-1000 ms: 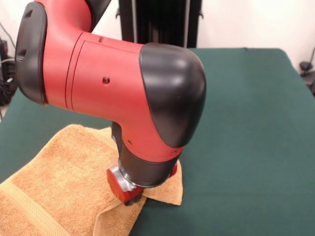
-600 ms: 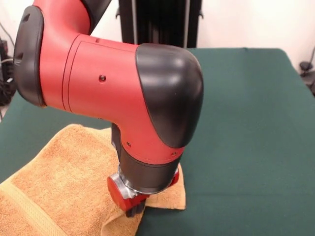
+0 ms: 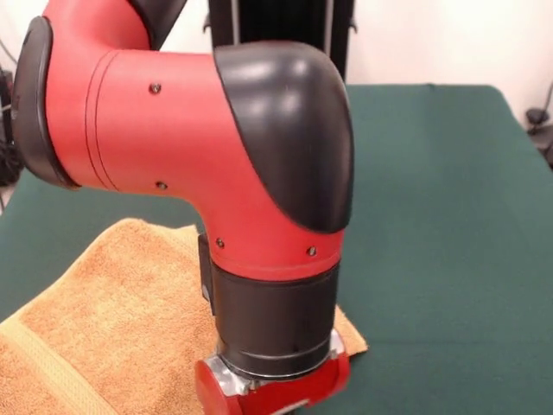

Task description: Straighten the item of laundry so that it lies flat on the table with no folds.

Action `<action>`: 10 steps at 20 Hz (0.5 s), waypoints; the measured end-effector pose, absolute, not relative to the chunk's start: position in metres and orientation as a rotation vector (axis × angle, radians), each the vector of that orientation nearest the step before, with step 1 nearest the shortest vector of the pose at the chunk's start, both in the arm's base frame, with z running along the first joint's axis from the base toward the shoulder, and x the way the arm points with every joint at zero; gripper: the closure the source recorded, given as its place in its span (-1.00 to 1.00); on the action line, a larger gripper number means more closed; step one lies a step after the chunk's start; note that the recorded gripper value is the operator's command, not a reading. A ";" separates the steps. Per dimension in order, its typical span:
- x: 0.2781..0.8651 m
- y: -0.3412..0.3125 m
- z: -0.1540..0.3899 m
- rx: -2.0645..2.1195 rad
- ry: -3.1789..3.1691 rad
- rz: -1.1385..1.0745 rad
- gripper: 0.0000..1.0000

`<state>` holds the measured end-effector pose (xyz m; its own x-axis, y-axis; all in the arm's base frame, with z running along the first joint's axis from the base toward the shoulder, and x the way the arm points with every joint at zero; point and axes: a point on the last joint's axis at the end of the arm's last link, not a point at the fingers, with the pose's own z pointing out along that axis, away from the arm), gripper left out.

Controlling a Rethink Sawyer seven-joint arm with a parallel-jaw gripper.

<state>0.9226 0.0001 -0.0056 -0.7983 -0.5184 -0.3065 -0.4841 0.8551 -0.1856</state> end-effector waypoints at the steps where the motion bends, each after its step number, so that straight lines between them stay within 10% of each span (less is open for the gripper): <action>1: 0.926 0.002 -0.001 -0.736 2.659 -0.130 1.00; 10: 0.926 -0.001 0.045 -0.715 2.640 -0.039 1.00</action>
<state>0.9258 -0.0008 0.0454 -0.7877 -0.4895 -0.3739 -0.4782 0.8686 -0.1298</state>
